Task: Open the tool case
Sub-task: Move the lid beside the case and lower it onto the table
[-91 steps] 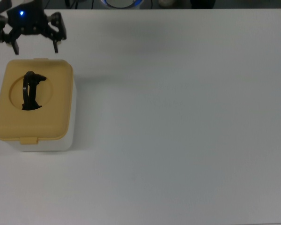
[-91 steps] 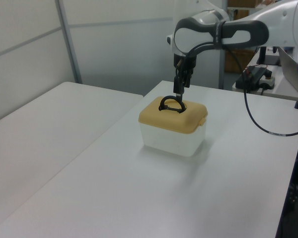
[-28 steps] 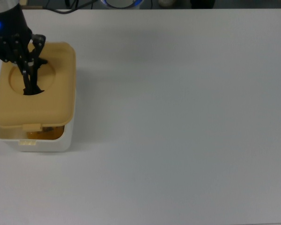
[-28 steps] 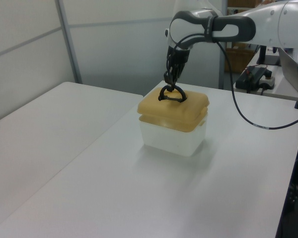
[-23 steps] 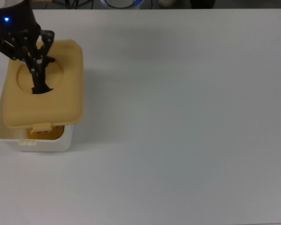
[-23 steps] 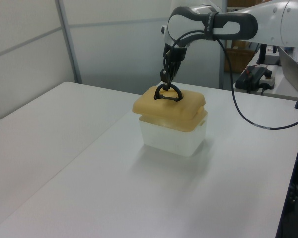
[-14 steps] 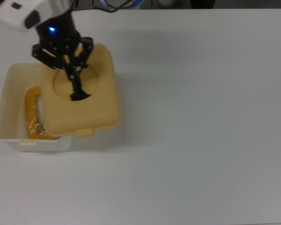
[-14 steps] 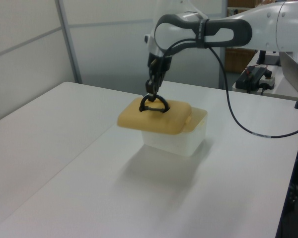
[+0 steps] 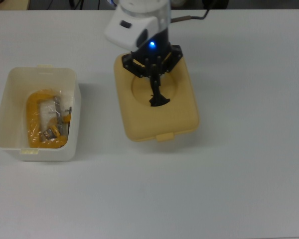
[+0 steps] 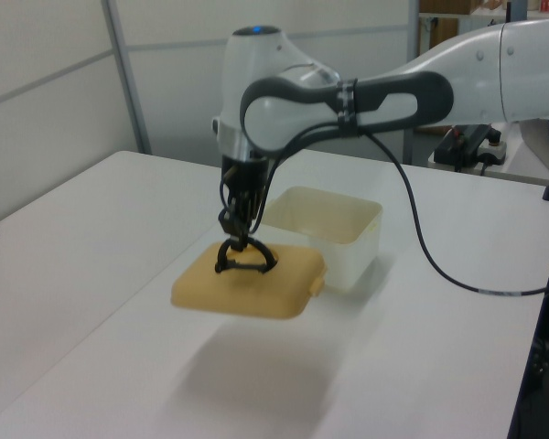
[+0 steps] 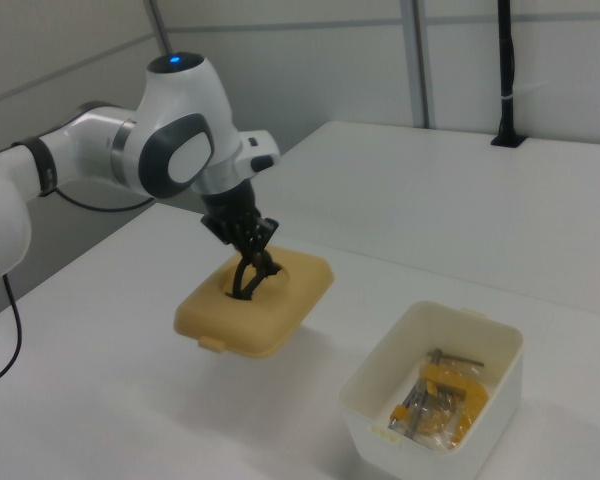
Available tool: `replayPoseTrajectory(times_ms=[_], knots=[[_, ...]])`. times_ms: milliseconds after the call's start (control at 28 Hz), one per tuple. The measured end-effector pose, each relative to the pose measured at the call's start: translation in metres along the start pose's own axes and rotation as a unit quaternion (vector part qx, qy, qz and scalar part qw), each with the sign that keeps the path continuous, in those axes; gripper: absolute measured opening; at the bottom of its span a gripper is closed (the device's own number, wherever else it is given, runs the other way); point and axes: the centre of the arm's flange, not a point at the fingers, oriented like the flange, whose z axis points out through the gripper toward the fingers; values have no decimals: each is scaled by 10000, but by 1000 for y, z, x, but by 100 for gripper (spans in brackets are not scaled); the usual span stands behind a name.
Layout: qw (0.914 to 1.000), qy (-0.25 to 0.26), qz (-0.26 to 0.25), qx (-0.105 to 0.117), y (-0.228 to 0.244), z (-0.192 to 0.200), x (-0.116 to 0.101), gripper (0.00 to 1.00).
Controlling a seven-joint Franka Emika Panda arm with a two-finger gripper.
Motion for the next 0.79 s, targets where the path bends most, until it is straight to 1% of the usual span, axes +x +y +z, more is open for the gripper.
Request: replayPoseTrajectory(times_ms=[143,214,464,643,714,786], knots=[[9998,-183,88,-72,-24,24,-7,12],[9997,-192,102,-87,-28,34,-9,12],[9998,-28,112,-149,-28,68,-15,12],[9997,162,93,-161,-33,100,-19,12],[9994,232,121,-243,-38,116,-20,12],[9986,294,187,-392,-43,132,-22,12]])
